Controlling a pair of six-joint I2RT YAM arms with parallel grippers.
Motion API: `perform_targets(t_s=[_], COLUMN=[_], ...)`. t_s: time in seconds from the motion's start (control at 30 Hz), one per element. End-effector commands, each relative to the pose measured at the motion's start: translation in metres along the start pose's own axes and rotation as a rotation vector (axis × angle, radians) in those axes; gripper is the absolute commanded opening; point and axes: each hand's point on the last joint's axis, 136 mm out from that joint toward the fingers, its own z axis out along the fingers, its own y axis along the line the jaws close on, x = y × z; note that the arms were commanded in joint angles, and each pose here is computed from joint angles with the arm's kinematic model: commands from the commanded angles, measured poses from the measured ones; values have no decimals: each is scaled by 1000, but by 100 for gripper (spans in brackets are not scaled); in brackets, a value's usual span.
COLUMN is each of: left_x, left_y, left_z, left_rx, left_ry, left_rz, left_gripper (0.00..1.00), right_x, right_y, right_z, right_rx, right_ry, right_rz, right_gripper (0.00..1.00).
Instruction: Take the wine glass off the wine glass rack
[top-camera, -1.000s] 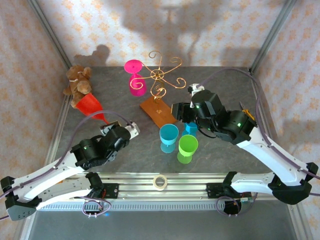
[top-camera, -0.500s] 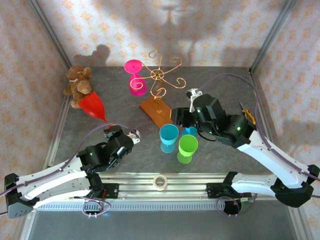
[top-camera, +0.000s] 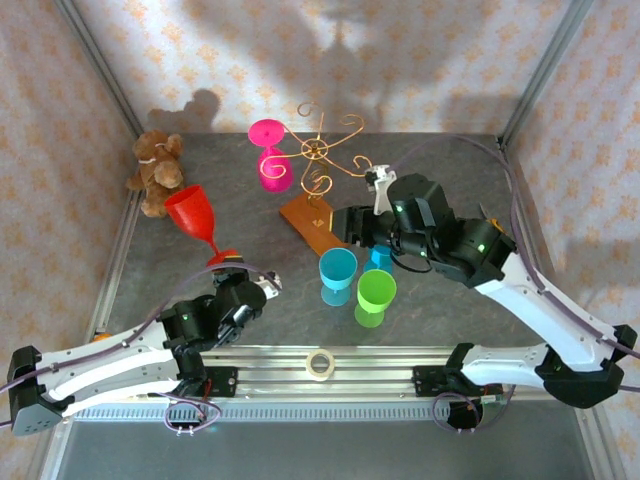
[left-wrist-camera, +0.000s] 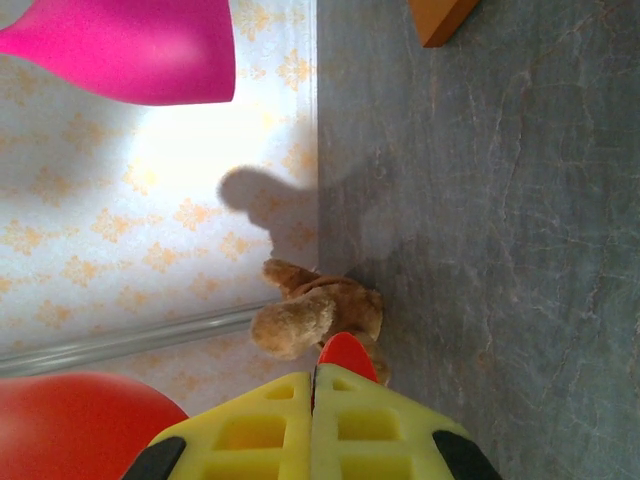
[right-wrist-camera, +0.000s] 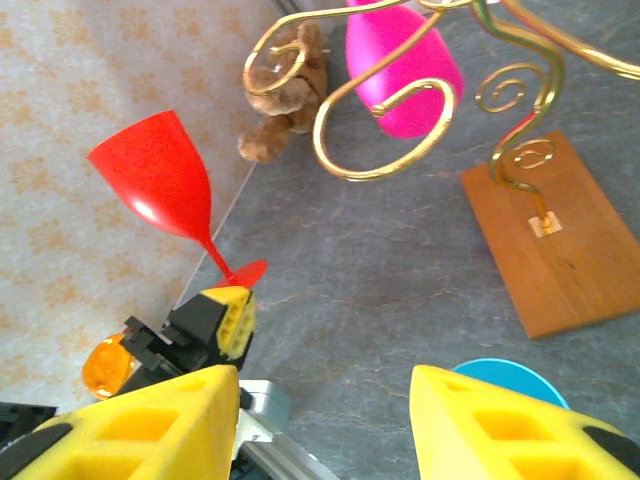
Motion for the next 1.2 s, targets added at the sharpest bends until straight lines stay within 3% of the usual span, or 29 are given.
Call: perform_targets(t_s=[0.0, 0.4, 0.77, 1.17], left_x=[5, -1, -4, -13], left_y=[-2, -13, -23, -30], left_z=[-1, -1, -2, -5], left_rx=[-34, -99, -108, -108], left_ry=[16, 3, -7, -28], left_rz=[35, 150, 227, 312], left_gripper=[0, 0, 0, 0], right_x=[-2, -36, -36, -28], right_y=[16, 83, 121, 141], right_z=[-4, 5, 52, 109], right_rx=[-56, -233, -366, -400], right_ry=[47, 135, 229, 246], right_rz=[-35, -172, -325, -529], right_gripper=[50, 49, 56, 63])
